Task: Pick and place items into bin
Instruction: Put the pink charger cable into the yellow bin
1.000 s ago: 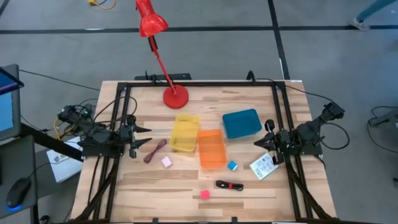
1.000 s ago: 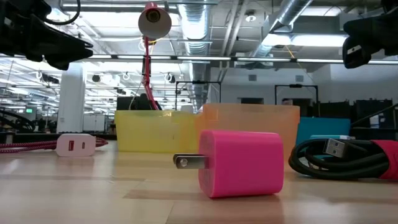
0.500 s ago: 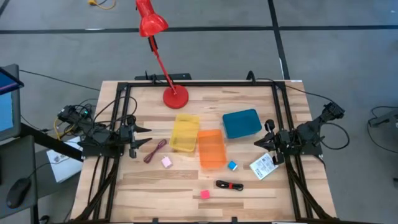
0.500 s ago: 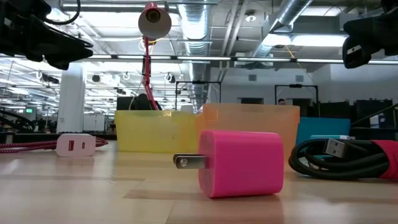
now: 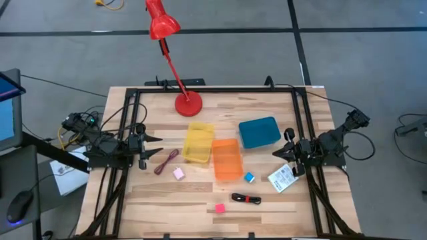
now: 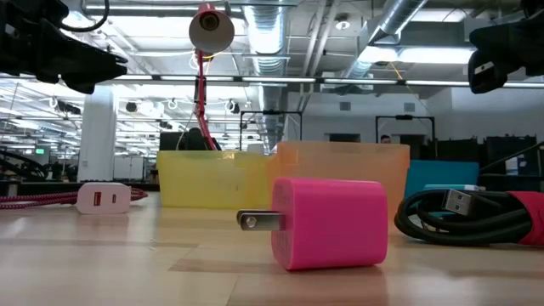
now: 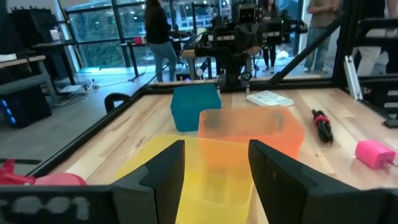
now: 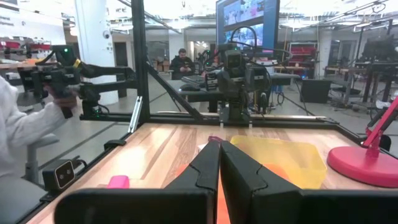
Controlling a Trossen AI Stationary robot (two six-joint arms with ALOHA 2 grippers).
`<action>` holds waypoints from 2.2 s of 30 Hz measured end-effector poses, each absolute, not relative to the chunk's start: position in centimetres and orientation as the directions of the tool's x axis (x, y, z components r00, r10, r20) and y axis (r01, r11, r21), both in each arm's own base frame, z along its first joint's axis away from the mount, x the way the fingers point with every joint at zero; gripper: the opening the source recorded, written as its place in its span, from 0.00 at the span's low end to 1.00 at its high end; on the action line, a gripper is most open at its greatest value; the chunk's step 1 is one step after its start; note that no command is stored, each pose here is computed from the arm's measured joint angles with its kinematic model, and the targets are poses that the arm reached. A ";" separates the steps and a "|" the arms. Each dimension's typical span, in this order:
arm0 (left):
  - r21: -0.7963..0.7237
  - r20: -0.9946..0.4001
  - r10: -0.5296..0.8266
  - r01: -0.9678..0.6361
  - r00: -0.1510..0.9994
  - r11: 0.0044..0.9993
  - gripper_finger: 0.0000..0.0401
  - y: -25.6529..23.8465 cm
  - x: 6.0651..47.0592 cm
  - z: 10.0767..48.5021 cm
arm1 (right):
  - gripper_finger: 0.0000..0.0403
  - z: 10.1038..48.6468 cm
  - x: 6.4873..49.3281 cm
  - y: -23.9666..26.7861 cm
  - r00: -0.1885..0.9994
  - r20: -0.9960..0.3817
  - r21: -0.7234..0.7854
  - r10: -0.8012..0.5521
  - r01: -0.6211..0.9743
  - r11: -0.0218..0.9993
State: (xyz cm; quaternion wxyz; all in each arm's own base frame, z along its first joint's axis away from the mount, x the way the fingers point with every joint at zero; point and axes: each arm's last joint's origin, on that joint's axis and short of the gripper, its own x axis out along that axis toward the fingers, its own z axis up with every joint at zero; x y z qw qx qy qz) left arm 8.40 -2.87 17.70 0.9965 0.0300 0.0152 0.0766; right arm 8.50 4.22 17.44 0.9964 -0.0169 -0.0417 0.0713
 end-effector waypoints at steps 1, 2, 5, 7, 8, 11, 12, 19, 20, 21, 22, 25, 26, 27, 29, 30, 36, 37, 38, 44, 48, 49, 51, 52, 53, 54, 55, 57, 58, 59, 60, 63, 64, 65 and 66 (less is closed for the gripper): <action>0.040 -0.012 0.153 -0.153 0.988 0.987 0.42 -2.9 8.4 17.8 | 0.02 17.4 8.5 4.2 0.986 0.081 -0.040 0.144 -0.141 0.989; 0.002 0.002 0.153 -0.153 0.988 0.988 0.42 -2.9 8.4 18.0 | 0.02 17.4 8.5 4.2 0.986 0.081 -0.039 0.144 -0.141 0.989; -0.132 0.025 0.153 -0.149 0.988 0.980 0.42 -2.9 8.4 18.3 | 0.02 17.4 8.5 4.2 0.986 0.081 -0.040 0.144 -0.141 0.989; -0.164 0.005 0.153 -0.150 0.988 0.975 0.42 -2.9 8.4 18.0 | 0.02 17.4 8.5 4.2 0.986 0.081 -0.040 0.144 -0.141 0.989; -0.161 -0.003 0.154 -0.152 0.988 0.975 0.42 -2.9 8.4 17.9 | 0.02 17.4 8.5 4.2 0.986 0.081 -0.040 0.144 -0.141 0.989; -0.181 0.005 0.154 -0.151 0.988 0.972 0.42 -2.9 8.4 18.0 | 0.02 17.4 8.5 4.2 0.986 0.081 -0.039 0.144 -0.141 0.989; -0.208 0.013 0.155 -0.149 0.988 0.967 0.42 -2.9 8.4 18.2 | 0.02 17.4 8.5 4.2 0.986 0.081 -0.039 0.144 -0.141 0.989; -0.287 -0.065 0.201 -0.211 0.977 0.934 0.42 -2.8 8.4 17.4 | 0.02 17.4 8.5 4.2 0.986 0.081 -0.040 0.144 -0.141 0.989; -0.271 -0.090 0.221 -0.237 0.971 0.933 0.42 -2.7 8.4 17.3 | 0.02 17.4 8.5 4.2 0.986 0.081 -0.040 0.144 -0.141 0.989; -0.242 -0.122 0.233 -0.257 0.965 0.936 0.42 -2.7 8.4 17.2 | 0.02 17.4 8.5 4.2 0.986 0.081 -0.040 0.144 -0.141 0.989; -0.211 -0.153 0.237 -0.266 0.959 0.941 0.42 -2.7 8.5 17.3 | 0.02 17.4 8.5 4.2 0.986 0.081 -0.040 0.144 -0.141 0.989; -0.174 -0.184 0.257 -0.288 0.949 0.942 0.42 -2.7 8.6 19.2 | 0.02 17.4 8.5 4.2 0.986 0.081 -0.040 0.144 -0.141 0.989; -0.159 -0.196 0.269 -0.302 0.943 0.940 0.42 -2.6 8.6 20.0 | 0.02 17.4 8.5 4.2 0.986 0.081 -0.039 0.144 -0.141 0.989; -0.142 -0.218 0.280 -0.314 0.935 0.939 0.42 -2.6 8.6 20.7 | 0.02 17.4 8.5 4.2 0.986 0.081 -0.040 0.144 -0.141 0.989; -0.112 -0.264 0.298 -0.336 0.917 0.935 0.42 -2.6 8.8 22.5 | 0.02 17.4 8.5 4.2 0.986 0.081 -0.040 0.144 -0.141 0.989; -0.107 -0.283 0.308 -0.349 0.908 0.931 0.42 -2.6 9.0 23.5 | 0.02 17.4 8.5 4.2 0.986 0.081 -0.040 0.144 -0.141 0.989; 0.004 -0.497 0.374 -0.429 0.783 0.904 0.42 -3.5 10.9 25.6 | 0.02 17.4 8.5 4.2 0.986 0.081 -0.040 0.144 -0.141 0.989; 0.028 -0.542 0.376 -0.432 0.751 0.902 0.42 -3.7 11.4 25.4 | 0.02 17.4 8.5 4.2 0.986 0.081 -0.039 0.144 -0.141 0.989; 0.051 -0.591 0.373 -0.428 0.715 0.902 0.42 -4.0 11.9 24.8 | 0.02 17.4 8.5 4.2 0.986 0.081 -0.040 0.144 -0.141 0.989; 0.136 -0.749 0.391 -0.452 0.535 0.881 0.42 -5.8 14.9 21.3 | 0.02 17.4 8.5 4.2 0.986 0.081 -0.040 0.144 -0.141 0.989; 0.142 -0.814 0.397 -0.518 0.424 0.843 0.42 -6.6 16.1 19.1 | 0.02 17.4 8.5 4.2 0.986 0.081 -0.040 0.144 -0.141 0.989; 0.144 -0.833 0.388 -0.522 0.395 0.841 0.42 -6.7 16.3 18.6 | 0.02 17.4 8.5 4.2 0.986 0.081 -0.039 0.144 -0.141 0.989; 0.160 -0.865 0.372 -0.516 0.337 0.841 0.42 -7.1 16.7 17.6 | 0.02 17.4 8.5 4.2 0.986 0.081 -0.040 0.144 -0.141 0.989; 0.168 -0.879 0.363 -0.513 0.309 0.842 0.42 -7.2 16.8 17.1 | 0.02 17.4 8.5 4.2 0.986 0.081 -0.040 0.144 -0.141 0.989; 0.176 -0.889 0.359 -0.512 0.285 0.841 0.42 -7.4 16.9 16.7 | 0.02 17.4 8.5 4.2 0.986 0.081 -0.040 0.144 -0.141 0.989; 0.183 -0.894 0.358 -0.513 0.267 0.839 0.42 -7.5 17.1 16.3 | 0.02 17.4 8.5 4.2 0.986 0.080 -0.040 0.144 -0.141 0.989; 0.181 -0.899 0.353 -0.516 0.259 0.837 0.42 -7.7 17.3 16.0 | 0.02 17.4 8.5 4.2 0.986 0.081 -0.040 0.144 -0.141 0.989; 0.159 -0.909 0.333 -0.530 0.251 0.833 0.42 -7.9 17.7 15.4 | 0.02 17.4 8.5 4.2 0.986 0.080 -0.040 0.144 -0.141 0.989; 0.146 -0.910 0.326 -0.539 0.255 0.829 0.42 -8.1 17.9 15.2 | 0.02 17.4 8.5 4.2 0.986 0.080 -0.040 0.144 -0.141 0.989; 0.134 -0.910 0.321 -0.546 0.263 0.827 0.42 -8.2 18.1 15.1 | 0.02 17.4 8.5 4.2 0.986 0.081 -0.040 0.144 -0.141 0.989; 0.124 -0.909 0.316 -0.549 0.270 0.826 0.42 -8.3 18.2 15.0 | 0.02 17.4 8.5 4.2 0.986 0.081 -0.040 0.144 -0.141 0.989; 0.120 -0.908 0.314 -0.544 0.279 0.830 0.42 -8.3 18.3 15.0 | 0.02 17.5 8.5 4.2 0.986 0.085 -0.091 0.141 -0.133 0.987; 0.118 -0.907 0.314 -0.544 0.282 0.831 0.42 -8.3 18.3 15.0 | 0.02 17.5 8.5 4.2 0.986 0.088 -0.117 0.142 -0.131 0.984; 0.115 -0.906 0.312 -0.543 0.286 0.832 0.42 -8.3 18.3 15.1 | 0.02 17.5 8.5 4.2 0.985 0.089 -0.125 0.145 -0.134 0.983; 0.112 -0.906 0.311 -0.543 0.289 0.832 0.42 -8.3 18.3 15.1 | 0.02 17.6 8.5 4.2 0.985 0.092 -0.116 0.147 -0.136 0.984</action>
